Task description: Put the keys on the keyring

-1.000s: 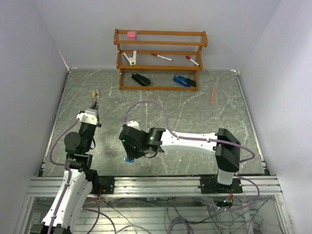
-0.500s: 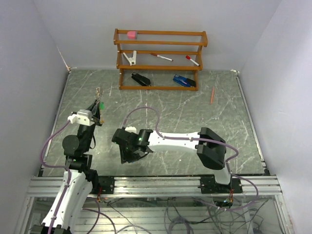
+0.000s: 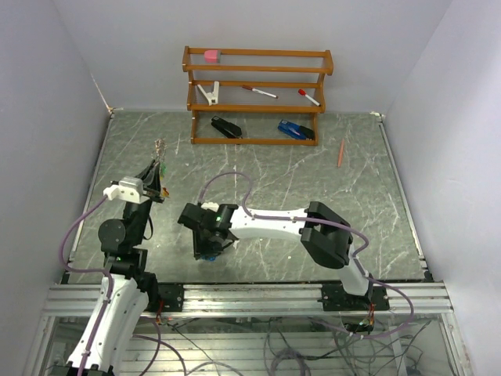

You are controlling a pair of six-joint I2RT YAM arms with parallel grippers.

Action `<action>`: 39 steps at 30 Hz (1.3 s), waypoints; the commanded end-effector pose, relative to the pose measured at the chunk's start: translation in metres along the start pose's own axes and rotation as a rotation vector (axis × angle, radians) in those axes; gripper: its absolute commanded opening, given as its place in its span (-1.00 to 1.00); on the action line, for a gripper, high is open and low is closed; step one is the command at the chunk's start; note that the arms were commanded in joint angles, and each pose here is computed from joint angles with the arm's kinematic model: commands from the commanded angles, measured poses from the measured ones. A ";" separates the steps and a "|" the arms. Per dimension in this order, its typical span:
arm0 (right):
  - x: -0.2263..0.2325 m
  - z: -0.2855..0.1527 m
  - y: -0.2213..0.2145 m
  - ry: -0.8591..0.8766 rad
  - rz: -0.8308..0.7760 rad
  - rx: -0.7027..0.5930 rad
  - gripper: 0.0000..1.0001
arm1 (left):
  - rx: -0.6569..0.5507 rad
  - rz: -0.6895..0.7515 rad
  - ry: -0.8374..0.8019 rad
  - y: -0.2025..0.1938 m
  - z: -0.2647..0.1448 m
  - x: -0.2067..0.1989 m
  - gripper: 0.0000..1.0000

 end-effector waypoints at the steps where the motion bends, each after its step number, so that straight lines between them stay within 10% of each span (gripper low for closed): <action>1: 0.000 0.003 0.009 -0.021 0.018 -0.008 -0.39 | -0.150 0.006 -0.005 0.045 0.006 -0.001 -0.86; 14: -0.003 0.021 0.010 -0.037 0.012 0.024 -0.44 | -0.155 0.010 -0.001 0.046 0.005 -0.001 -0.86; 22: -0.005 0.018 0.015 -0.056 0.002 0.001 -1.00 | -0.148 -0.023 -0.021 0.051 0.006 -0.004 -0.86; 39: -0.047 -0.183 0.044 -0.089 -0.252 -0.359 -1.00 | -0.017 -0.238 -0.608 0.070 0.013 -0.079 -0.86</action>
Point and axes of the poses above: each gripper's point midway between its finger pads, its own z axis out along the fingers, its own x axis along the line the jaws close on, y = z × x, the point moved 5 cm from there along -z, back along the fingers, and after that the axes turned 3 degrees about -z, right-handed, at the moved point
